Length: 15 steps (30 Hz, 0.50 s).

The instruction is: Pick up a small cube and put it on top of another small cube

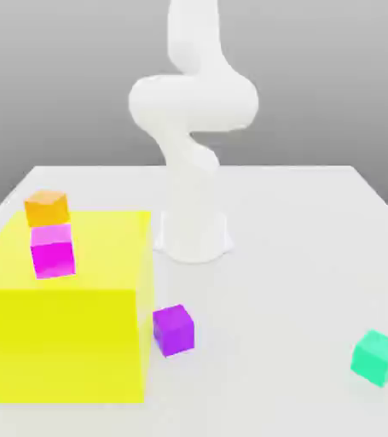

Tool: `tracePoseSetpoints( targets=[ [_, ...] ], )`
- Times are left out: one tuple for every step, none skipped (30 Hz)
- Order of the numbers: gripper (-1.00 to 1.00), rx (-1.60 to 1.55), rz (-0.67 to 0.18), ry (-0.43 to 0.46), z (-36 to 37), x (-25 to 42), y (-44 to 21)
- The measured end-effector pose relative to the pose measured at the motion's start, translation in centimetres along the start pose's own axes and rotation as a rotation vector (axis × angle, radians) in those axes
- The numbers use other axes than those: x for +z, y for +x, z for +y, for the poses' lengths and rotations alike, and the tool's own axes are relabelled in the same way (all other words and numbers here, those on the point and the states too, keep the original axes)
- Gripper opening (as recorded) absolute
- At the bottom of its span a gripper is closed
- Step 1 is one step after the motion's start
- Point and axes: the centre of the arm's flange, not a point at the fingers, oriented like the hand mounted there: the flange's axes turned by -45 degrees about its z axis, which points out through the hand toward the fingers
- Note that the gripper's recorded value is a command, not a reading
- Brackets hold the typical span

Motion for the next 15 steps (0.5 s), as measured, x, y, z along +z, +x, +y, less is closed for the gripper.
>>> tracePoseSetpoints(
  targets=[
    [0.00, -0.026, -0.030, 0.005, -1.1, 2.1, -0.1],
    [0.00, -0.051, -0.059, 0.010, -2.2, 4.2, -0.3],
    [0.00, -0.076, -0.087, 0.015, -3.3, 6.1, -0.7],
    [0.00, -0.101, -0.115, 0.021, -4.4, 8.1, -1.1],
    [0.00, -0.127, -0.142, 0.027, -5.5, 9.9, -1.6],
    [0.00, -0.152, -0.169, 0.034, -6.6, 11.7, -2.2],
    [0.00, -0.178, -0.196, 0.042, -7.7, 13.5, -2.9],
    [0.00, -0.204, -0.223, 0.049, -8.9, 15.2, -3.7],
    [0.00, -0.230, -0.249, 0.058, -10.0, 16.9, -4.6],
    [0.00, -0.257, -0.275, 0.067, -11.2, 18.5, -5.6],
    [0.00, -0.283, -0.301, 0.076, -12.3, 20.1, -6.6],
    [0.00, -0.310, -0.328, 0.086, -13.5, 21.6, -7.8],
    [0.00, -0.336, -0.354, 0.097, -14.6, 23.1, -9.0],
    [0.00, -0.363, -0.379, 0.108, -15.8, 24.5, -10.3],
    [0.00, -0.390, -0.405, 0.120, -16.9, 25.8, -11.7]
  ],
)
